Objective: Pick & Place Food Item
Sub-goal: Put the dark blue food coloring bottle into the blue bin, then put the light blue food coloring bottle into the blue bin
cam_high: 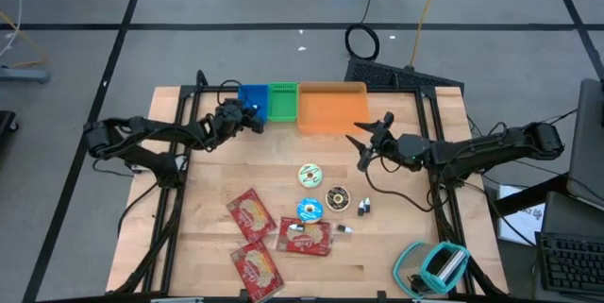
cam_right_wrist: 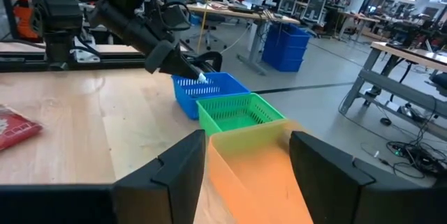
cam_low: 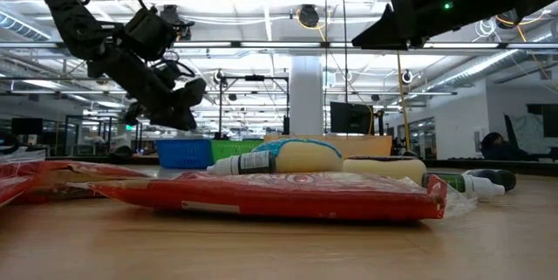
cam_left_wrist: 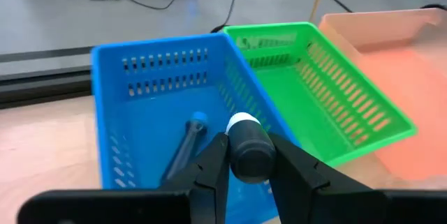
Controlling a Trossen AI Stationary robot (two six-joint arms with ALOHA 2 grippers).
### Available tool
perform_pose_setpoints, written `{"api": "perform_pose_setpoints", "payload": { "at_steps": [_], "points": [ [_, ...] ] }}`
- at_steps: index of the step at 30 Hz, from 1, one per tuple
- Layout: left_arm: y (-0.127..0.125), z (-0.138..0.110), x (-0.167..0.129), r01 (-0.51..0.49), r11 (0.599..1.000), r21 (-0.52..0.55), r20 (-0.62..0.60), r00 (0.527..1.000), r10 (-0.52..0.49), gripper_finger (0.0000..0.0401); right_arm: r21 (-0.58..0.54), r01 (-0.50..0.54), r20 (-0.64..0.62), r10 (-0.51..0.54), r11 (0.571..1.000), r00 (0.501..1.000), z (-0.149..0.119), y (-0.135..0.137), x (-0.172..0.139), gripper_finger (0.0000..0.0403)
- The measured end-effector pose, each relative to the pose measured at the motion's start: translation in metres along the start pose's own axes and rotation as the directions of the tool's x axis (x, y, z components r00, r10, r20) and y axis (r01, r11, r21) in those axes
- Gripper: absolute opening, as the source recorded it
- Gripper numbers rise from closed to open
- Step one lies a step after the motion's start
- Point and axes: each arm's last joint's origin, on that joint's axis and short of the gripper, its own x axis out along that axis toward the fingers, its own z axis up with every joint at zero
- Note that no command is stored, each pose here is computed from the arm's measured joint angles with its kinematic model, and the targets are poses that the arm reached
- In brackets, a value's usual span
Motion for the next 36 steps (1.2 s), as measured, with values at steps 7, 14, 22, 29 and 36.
{"api": "perform_pose_setpoints", "payload": {
  "at_steps": [7, 14, 22, 29, 36],
  "points": [
    [-0.0001, -0.0034, 0.0024, 0.011, 1.000, -0.012, -0.023, 1.000, -0.011, 0.0087, -0.001, 0.000, -0.002, 0.000, 1.000, 1.000, -0.0002, 0.0000, 0.0000, 0.0196],
    [-0.0007, -0.0015, 0.0026, 0.020, 1.000, -0.005, -0.007, 1.000, -0.020, 0.0088, 0.000, 0.000, -0.002, 0.000, 1.000, 1.000, -0.0002, 0.0000, 0.0000, 0.0196],
    [-0.0013, -0.0016, 0.0026, 0.044, 0.999, 0.019, -0.018, 0.999, -0.044, 0.0088, 0.000, 0.000, -0.002, 0.000, 1.000, 1.000, -0.0002, 0.0000, 0.0000, 0.0196],
    [-0.0020, -0.0023, 0.0026, 0.072, 0.997, 0.030, -0.037, 0.997, -0.071, 0.0131, 0.000, 0.000, -0.002, 0.000, 1.000, 1.000, -0.0002, 0.0000, 0.0000, 0.0196],
    [-0.0017, -0.0008, 0.0026, 0.049, 0.998, 0.032, -0.011, 0.999, -0.049, 0.0225, 0.000, 0.000, -0.002, 0.000, 1.000, 1.000, -0.0002, 0.0000, 0.0000, 0.0196]
  ]
}}
